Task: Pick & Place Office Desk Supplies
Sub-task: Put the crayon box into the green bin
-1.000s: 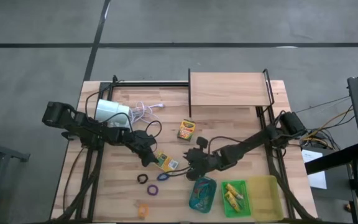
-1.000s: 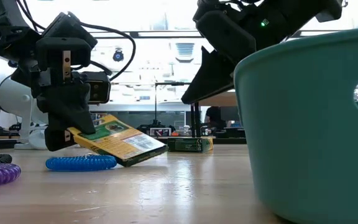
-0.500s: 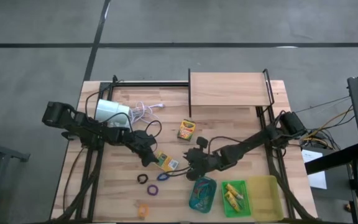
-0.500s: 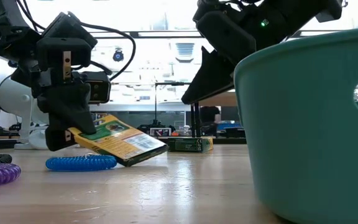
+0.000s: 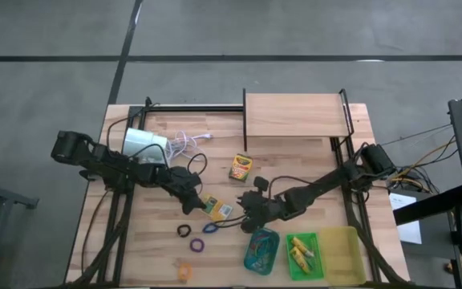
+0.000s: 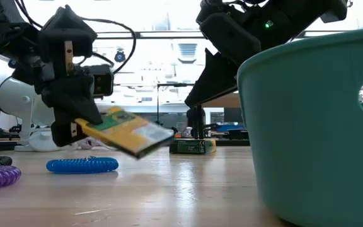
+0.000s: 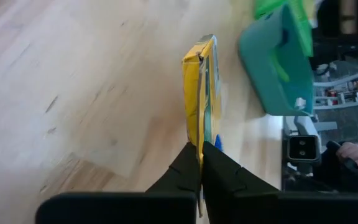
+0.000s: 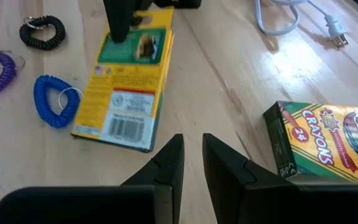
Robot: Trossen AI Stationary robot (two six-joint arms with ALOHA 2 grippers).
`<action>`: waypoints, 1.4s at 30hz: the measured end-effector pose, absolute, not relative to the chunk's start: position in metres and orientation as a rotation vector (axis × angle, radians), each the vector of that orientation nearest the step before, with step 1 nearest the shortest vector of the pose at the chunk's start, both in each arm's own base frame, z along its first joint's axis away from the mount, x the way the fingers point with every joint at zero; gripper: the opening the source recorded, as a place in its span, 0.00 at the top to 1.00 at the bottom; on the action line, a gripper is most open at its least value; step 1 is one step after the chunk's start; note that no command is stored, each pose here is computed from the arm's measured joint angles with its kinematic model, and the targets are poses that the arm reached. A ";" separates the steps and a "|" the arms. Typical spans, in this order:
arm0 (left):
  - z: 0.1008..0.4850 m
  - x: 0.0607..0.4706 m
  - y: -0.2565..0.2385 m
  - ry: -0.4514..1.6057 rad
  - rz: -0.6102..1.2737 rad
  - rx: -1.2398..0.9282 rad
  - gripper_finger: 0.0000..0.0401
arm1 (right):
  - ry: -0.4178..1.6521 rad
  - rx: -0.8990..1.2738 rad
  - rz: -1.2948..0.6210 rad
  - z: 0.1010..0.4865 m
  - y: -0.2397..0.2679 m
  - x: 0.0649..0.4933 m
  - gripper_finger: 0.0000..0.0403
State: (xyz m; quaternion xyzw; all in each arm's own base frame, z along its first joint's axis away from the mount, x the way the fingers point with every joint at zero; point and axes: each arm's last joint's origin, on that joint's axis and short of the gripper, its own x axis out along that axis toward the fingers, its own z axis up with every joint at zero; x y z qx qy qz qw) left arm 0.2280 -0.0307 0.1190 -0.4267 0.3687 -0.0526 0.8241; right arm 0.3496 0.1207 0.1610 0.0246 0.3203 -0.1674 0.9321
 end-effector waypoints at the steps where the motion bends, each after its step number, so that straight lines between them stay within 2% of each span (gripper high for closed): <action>1: 0.121 0.228 -0.031 0.772 -0.121 -0.898 0.98 | 0.658 0.049 -0.344 0.160 0.120 0.349 0.87; 9: 0.143 0.225 -0.030 0.662 -0.201 -0.802 0.98 | 0.629 0.013 -0.425 0.160 0.117 0.348 0.87; 15: 0.158 0.222 -0.029 0.538 -0.275 -0.530 0.98 | 0.624 0.007 -0.439 0.160 0.116 0.348 0.87; 19: 0.162 0.221 -0.026 0.477 -0.200 -0.384 0.98 | 0.598 0.004 -0.491 0.161 0.115 0.347 0.87; 24: 0.161 0.222 -0.023 0.460 -0.110 -0.335 0.98 | 0.557 -0.010 -0.535 0.170 0.111 0.341 0.87; 33: 0.162 0.223 -0.021 0.432 -0.020 -0.284 0.98 | 0.499 0.032 -0.518 0.191 0.099 0.300 0.87; 42: 0.168 0.226 -0.019 0.357 0.011 -0.251 0.98 | 0.301 0.106 -0.435 0.197 0.086 0.245 0.87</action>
